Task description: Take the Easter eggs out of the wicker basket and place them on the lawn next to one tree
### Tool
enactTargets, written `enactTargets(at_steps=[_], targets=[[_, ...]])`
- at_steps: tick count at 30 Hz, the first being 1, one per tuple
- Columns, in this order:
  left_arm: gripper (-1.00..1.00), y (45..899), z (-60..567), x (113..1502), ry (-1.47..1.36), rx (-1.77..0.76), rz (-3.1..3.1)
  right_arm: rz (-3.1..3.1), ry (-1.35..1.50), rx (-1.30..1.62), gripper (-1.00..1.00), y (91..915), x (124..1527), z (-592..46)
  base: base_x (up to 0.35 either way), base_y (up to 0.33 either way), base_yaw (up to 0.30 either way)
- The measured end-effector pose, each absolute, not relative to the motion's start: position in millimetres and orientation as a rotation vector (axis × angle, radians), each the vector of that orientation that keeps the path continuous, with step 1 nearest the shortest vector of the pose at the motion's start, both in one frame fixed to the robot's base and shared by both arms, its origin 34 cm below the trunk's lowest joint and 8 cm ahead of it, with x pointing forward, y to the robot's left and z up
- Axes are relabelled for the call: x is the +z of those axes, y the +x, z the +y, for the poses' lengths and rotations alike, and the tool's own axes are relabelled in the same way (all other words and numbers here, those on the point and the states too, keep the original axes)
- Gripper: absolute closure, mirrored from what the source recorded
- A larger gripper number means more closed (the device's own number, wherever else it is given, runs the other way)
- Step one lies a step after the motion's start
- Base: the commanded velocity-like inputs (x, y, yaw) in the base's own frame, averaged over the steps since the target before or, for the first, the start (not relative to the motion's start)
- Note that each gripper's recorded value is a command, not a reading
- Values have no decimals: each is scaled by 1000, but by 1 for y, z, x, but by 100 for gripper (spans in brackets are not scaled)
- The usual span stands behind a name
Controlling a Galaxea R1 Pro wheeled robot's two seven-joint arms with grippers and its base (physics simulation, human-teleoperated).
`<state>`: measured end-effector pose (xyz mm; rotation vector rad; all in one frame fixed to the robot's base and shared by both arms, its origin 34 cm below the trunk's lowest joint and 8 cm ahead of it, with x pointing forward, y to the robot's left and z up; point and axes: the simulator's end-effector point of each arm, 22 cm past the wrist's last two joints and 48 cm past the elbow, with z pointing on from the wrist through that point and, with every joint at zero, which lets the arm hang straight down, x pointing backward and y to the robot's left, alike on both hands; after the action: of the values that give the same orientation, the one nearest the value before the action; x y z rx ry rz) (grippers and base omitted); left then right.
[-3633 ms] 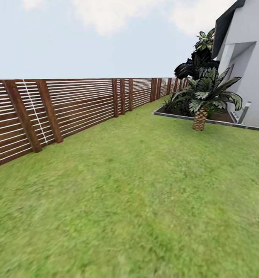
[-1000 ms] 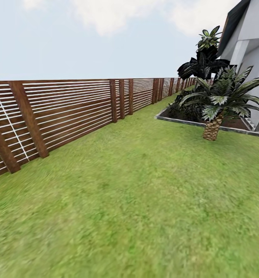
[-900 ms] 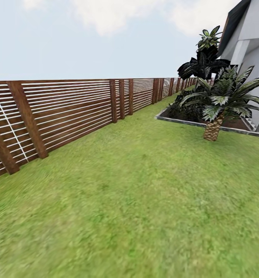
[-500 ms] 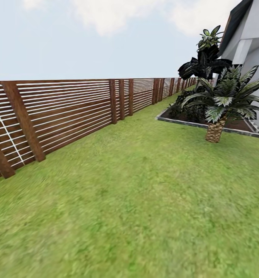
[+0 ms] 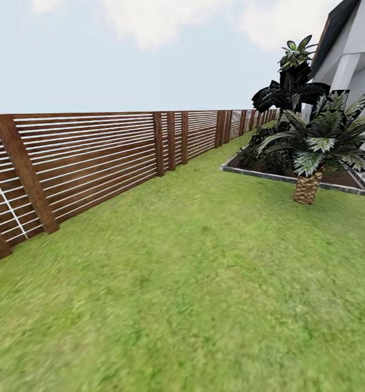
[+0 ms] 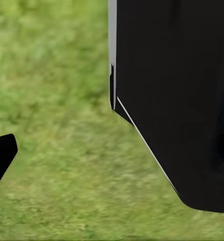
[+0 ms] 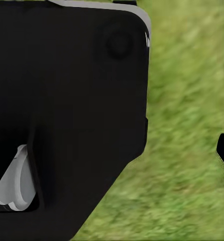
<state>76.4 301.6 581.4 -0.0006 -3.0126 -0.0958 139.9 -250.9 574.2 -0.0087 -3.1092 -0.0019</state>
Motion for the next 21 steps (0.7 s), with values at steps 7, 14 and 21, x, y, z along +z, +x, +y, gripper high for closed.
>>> enactTargets(at_steps=[7,14,21], targets=[[-100,76,302,581,-1,-97,-3012,-3109,-9,-2,-100,140,574,-251,326,0,0],[-100,76,302,581,-1,-96,-3012,-3109,-9,-2,-100,140,574,-251,326,0,0],[-100,76,302,581,-1,-97,-3013,-3109,-9,-2,-100,140,574,-251,326,0,0]])
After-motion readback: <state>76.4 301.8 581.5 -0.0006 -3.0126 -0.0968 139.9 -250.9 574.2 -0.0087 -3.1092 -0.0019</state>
